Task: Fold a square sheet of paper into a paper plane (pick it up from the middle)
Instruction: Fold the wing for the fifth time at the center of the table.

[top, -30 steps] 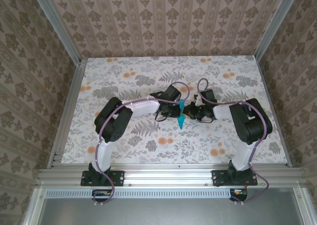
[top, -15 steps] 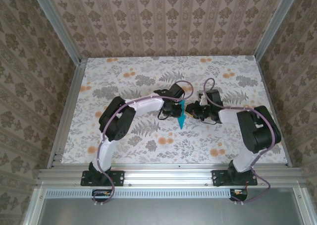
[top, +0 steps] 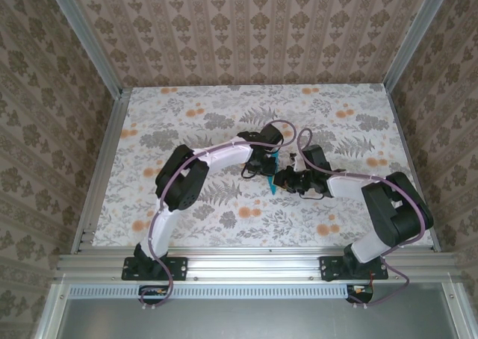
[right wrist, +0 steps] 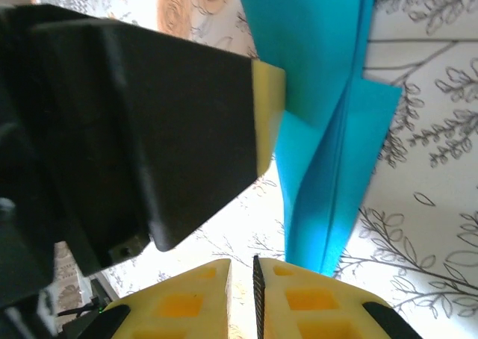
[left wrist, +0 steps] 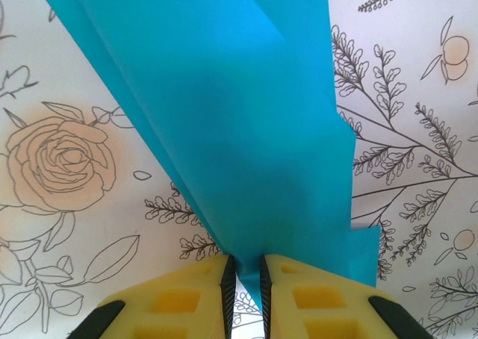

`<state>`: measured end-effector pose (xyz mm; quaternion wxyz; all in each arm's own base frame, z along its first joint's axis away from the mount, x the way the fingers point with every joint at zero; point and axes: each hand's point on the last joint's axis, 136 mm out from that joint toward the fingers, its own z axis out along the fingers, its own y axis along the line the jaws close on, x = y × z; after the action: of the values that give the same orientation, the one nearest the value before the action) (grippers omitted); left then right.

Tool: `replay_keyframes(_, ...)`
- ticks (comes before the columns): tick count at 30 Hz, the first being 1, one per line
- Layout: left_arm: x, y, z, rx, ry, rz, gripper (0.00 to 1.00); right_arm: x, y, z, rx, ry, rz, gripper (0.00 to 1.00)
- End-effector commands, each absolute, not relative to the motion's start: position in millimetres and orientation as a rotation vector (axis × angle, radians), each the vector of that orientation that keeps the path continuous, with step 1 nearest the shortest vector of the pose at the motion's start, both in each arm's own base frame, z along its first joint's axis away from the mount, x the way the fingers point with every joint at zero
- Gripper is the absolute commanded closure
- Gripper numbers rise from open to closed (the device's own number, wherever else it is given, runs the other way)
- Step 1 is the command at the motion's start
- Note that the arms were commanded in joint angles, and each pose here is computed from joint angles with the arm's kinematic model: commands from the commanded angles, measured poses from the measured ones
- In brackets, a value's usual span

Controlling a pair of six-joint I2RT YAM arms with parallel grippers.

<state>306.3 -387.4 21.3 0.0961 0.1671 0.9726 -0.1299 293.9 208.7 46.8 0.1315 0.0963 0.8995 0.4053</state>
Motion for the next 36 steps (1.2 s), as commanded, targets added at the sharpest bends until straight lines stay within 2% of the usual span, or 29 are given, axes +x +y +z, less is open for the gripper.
replay_keyframes(1, 280.5, -367.9, -16.1, 0.523, 3.024, -0.237, 0.79, 286.1, 207.1, 31.2, 0.271, 2.664, 1.132, 0.82)
replay_keyframes(12, 279.2, -369.4, -17.7, 0.524, 3.032, -0.235, 0.79, 289.9, 215.0, 18.6, 0.256, 2.702, 1.121, 0.81)
replay_keyframes(22, 281.3, -369.9, -16.4, 0.513, 3.032, -0.226, 0.79, 280.2, 210.2, 6.4, 0.319, 2.757, 1.1, 0.92)
replay_keyframes(29, 285.5, -369.1, -14.8, 0.502, 3.031, -0.222, 0.79, 266.2, 203.1, -10.3, 0.377, 2.831, 1.057, 0.97)
replay_keyframes(36, 287.0, -365.1, -17.7, 0.503, 3.04, -0.198, 0.79, 265.7, 198.4, -9.3, 0.452, 2.807, 1.075, 0.97)
